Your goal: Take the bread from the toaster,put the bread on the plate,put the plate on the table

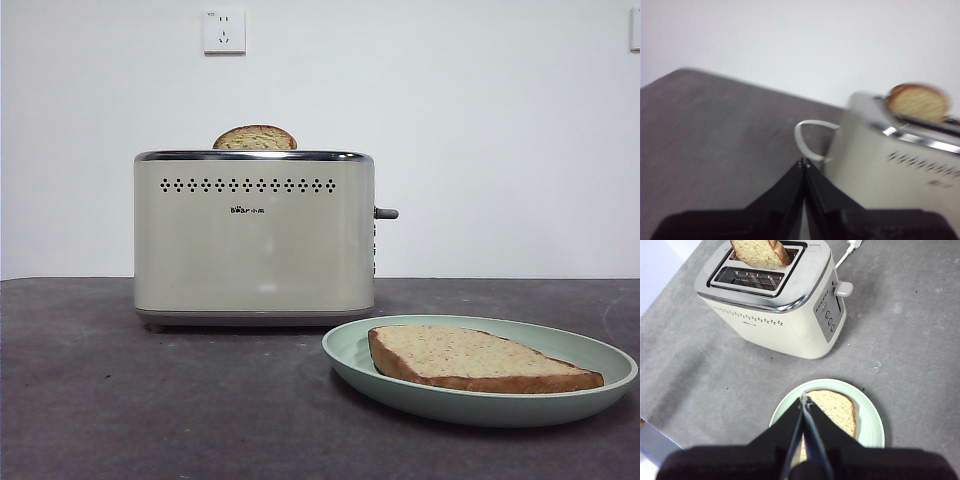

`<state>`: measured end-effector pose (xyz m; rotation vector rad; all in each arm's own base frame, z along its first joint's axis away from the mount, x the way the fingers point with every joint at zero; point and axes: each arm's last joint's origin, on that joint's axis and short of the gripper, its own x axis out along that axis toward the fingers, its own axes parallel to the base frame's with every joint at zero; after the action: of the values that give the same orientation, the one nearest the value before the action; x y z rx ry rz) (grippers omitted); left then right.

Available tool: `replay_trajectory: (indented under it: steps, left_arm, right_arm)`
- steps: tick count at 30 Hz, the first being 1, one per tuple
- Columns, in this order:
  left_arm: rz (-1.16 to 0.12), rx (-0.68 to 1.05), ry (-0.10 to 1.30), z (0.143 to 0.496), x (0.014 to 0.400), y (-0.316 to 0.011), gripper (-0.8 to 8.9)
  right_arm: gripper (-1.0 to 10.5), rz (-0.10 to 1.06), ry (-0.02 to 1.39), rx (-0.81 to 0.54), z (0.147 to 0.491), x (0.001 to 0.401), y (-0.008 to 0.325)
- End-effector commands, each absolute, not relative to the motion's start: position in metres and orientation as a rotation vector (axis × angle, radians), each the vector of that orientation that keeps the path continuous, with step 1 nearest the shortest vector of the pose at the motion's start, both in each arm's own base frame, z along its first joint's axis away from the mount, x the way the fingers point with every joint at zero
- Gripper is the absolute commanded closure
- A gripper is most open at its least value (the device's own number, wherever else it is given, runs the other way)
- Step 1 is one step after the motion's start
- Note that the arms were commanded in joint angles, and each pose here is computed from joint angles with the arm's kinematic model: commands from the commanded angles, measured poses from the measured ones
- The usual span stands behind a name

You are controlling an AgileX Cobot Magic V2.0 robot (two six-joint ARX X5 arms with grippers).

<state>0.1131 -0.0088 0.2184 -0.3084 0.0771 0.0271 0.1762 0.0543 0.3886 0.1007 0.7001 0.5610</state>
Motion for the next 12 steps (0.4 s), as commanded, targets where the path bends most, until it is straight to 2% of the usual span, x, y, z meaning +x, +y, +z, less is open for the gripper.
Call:
replay_trajectory:
  steps: [1, 6, 12]
  left_arm:
    - [0.079, -0.346, 0.086, 0.194, 0.108, -0.003, 8.17]
    - [0.167, -0.398, 0.153, 0.159, 0.102, 0.004, 8.17]
    - [0.163, -0.336, 0.223, 0.146, 0.096, 0.005, 8.17]
  right_arm:
    - [9.5, 0.557, 0.704, 0.105, 0.387, 0.177, 0.055]
    - [9.5, 0.557, 0.704, 0.105, 0.387, 0.177, 0.055]
    - [9.5, 0.557, 0.704, 0.105, 0.387, 0.177, 0.055]
